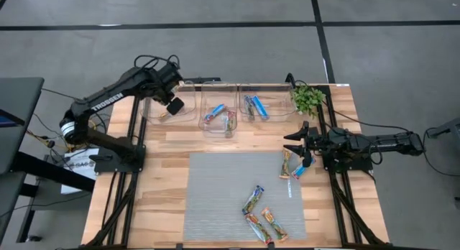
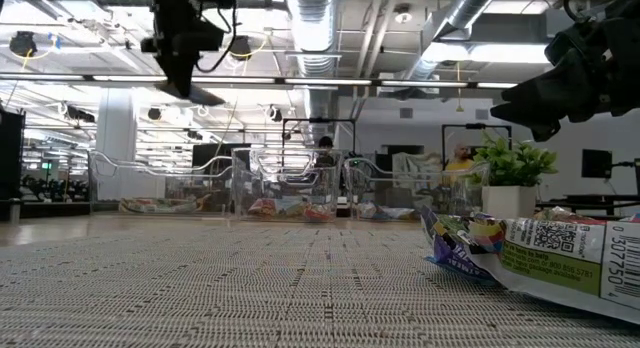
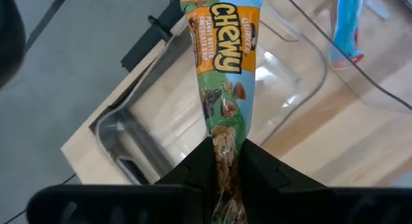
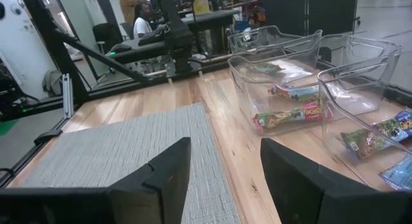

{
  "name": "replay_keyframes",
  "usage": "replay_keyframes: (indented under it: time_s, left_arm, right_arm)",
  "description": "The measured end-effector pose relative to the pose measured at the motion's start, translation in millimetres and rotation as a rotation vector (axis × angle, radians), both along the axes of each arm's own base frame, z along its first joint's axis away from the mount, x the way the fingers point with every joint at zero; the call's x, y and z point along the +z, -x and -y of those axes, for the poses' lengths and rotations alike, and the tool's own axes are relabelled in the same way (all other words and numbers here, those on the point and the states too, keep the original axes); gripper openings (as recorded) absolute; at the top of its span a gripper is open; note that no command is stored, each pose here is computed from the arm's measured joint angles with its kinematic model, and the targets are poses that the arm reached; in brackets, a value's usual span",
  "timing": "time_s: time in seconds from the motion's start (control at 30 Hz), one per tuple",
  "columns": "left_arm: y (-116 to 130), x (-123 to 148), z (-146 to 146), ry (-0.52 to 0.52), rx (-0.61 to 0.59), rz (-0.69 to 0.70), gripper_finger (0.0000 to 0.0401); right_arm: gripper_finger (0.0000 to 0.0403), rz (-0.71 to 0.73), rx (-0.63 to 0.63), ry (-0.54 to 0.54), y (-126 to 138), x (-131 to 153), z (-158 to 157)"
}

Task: Pick and place Granola Bars by type
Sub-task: Put the yellow granola bar into the left transparent bin, then put the blue granola bar into the right transparent bin

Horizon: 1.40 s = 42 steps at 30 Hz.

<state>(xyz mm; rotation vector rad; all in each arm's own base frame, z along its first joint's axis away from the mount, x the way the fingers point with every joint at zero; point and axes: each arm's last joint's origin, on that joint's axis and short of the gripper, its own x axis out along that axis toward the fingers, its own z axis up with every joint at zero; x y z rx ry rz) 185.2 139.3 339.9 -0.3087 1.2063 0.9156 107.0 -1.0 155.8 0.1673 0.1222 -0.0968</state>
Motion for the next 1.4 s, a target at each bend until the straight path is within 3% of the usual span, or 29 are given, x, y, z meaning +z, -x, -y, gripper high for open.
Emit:
replay_keyframes:
  time_s: [0.37, 0.7, 0.97, 1.2, 1.4]
  left_arm:
    - [-4, -74, -18, 0.055, -0.084, 0.04, 0.005]
    - [9, -131, -21, 0.077, -0.074, 0.043, 0.005]
    - [14, -138, -24, 0.073, -0.048, 0.049, 0.0058]
    - [13, -138, -26, 0.095, -0.06, 0.094, 0.0119]
    - [11, -128, -27, 0.054, -0.093, 0.118, 0.0163]
  right_arm:
    - [0.0181, 0.0, 0.0, 0.0, 0, 0, 0]
    - [0.0183, 0.0, 0.0, 0.0, 0, 0, 0]
    - [0.018, 0.0, 0.0, 0.0, 0, 0, 0]
    - [0.0182, -0.001, 0.0, 0.0, 0, 0, 0]
    - [0.018, -0.001, 0.0, 0.0, 0, 0, 0]
